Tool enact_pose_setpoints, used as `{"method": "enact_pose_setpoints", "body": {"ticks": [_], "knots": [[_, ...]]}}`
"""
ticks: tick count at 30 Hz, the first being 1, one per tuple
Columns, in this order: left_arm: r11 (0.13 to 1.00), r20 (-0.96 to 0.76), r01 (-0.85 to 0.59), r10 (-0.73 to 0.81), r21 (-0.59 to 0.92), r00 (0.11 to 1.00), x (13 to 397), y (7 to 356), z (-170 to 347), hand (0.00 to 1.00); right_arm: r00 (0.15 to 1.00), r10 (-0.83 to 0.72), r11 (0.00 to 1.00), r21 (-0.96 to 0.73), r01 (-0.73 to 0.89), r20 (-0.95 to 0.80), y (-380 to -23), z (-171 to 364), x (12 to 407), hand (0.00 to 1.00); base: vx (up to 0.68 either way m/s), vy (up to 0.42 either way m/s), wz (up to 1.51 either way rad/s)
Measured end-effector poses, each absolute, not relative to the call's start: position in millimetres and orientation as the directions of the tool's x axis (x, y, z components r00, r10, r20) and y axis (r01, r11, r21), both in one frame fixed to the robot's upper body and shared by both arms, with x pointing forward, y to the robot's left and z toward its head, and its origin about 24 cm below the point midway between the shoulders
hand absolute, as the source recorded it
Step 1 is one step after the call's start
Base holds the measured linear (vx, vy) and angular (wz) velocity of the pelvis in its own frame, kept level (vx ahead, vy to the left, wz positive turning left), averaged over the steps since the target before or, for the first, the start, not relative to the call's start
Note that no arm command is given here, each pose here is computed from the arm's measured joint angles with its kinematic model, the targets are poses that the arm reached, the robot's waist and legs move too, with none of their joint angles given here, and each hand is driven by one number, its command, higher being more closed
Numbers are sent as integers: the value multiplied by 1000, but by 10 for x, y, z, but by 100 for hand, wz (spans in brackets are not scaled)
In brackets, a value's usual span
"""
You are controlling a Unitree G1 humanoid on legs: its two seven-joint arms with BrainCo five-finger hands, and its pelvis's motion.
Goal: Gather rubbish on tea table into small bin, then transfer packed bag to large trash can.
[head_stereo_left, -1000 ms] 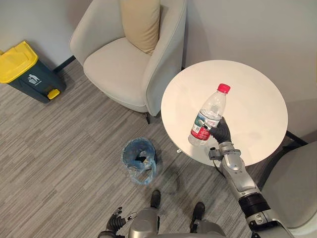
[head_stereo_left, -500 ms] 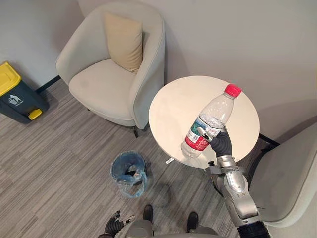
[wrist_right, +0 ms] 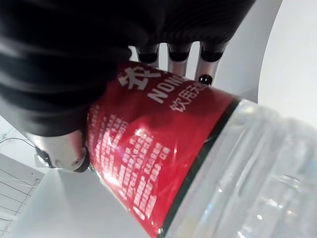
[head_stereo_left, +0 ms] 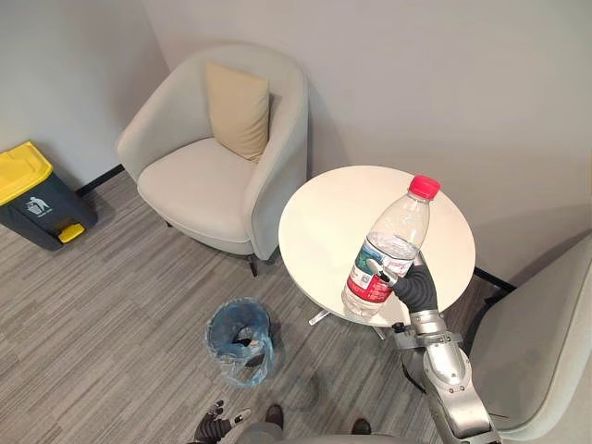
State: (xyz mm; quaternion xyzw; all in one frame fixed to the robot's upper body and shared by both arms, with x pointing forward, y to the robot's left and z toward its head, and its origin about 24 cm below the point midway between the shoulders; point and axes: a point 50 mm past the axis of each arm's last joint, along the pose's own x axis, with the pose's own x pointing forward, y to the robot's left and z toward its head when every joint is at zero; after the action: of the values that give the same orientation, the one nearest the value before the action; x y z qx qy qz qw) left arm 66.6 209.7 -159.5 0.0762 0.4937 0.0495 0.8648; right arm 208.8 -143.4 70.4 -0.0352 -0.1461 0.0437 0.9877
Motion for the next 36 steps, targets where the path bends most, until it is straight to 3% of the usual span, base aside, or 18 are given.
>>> {"method": "enact_pose_setpoints", "body": {"ticks": [8, 15, 28, 36], "knots": [[984, -840, 17, 144, 179, 522, 760, 2067, -1590, 0, 939, 129, 986, -138, -89, 320, -1420, 779, 2160, 100, -69, -9, 56], [983, -838, 39, 134, 181, 530, 801, 2014, -1592, 0, 917, 48, 981, -192, 32, 396, -1601, 949, 2320, 100, 3, 70, 78], [971, -842, 68, 162, 228, 515, 761, 2138, -1582, 0, 967, 19, 983, -180, 28, 255, -1540, 618, 2323, 100, -35, 57, 12], [973, -853, 68, 159, 221, 498, 693, 2141, -1595, 0, 978, 9, 980, -198, 34, 210, -1646, 537, 2253, 100, 151, -26, 83]]}}
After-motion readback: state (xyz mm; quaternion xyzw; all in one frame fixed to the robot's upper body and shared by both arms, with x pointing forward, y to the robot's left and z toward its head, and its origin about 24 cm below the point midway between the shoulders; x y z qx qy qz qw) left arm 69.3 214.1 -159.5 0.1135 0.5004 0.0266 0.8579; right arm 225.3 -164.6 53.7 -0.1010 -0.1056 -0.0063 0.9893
